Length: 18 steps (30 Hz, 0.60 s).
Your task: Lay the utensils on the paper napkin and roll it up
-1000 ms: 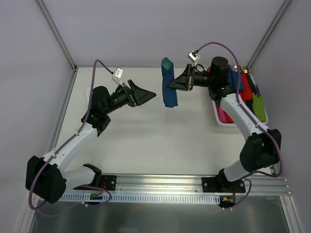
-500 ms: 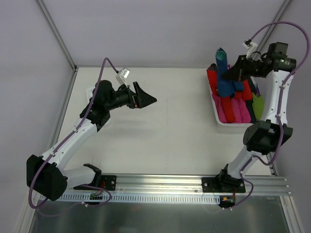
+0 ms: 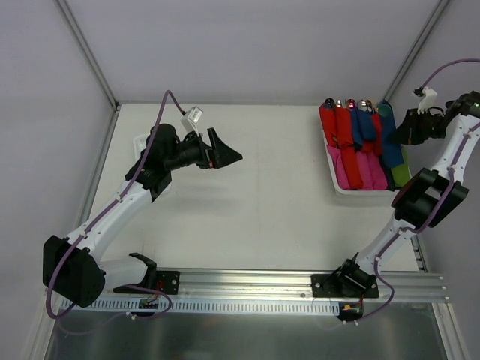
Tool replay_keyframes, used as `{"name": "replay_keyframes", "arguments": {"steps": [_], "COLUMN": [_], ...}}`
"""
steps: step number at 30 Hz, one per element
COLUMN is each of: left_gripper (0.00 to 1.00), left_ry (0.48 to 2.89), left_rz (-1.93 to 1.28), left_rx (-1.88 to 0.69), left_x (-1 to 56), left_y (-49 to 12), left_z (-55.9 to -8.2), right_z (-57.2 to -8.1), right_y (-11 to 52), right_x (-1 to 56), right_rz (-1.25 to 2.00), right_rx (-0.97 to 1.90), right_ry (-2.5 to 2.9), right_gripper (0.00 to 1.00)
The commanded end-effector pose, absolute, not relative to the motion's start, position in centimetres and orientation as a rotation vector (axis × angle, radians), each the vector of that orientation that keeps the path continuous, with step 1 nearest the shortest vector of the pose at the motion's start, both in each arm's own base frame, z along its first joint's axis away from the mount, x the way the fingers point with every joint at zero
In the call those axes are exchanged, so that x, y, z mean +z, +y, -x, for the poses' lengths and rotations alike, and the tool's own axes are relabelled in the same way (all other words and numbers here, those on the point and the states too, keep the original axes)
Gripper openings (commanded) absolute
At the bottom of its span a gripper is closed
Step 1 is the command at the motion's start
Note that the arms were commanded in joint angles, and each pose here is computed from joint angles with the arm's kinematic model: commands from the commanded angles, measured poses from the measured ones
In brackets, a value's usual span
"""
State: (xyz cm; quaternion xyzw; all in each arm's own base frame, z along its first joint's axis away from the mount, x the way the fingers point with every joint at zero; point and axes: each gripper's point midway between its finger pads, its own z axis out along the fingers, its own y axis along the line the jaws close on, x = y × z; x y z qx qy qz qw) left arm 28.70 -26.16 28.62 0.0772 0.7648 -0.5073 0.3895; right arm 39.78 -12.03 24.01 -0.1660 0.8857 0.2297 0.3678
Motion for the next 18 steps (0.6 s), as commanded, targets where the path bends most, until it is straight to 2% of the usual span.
{"name": "replay_keyframes", "arguments": {"steps": [1, 10, 18], "left_gripper": [0.99, 0.99, 0.99], "left_ry": [1.899, 1.908, 1.922], "left_rz": [-0.223, -0.208, -0.200], "left_rx": [-1.285, -1.287, -1.285], "left_x": [29.3, 29.0, 28.4], "left_y": [-26.1, -26.5, -27.0], "left_z": [-28.8, -28.8, -28.9], "right_z": [-32.1, -29.7, -30.2], "right_y": [-9.9, -9.2, -9.9], "right_x": [23.5, 21.2, 19.7], "right_rz": [0.313, 0.197, 0.162], "right_rx": [0.821, 0.979, 1.025], "right_ry": [2.481, 2.507, 2.526], "right_gripper": [0.00, 0.00, 0.00]}}
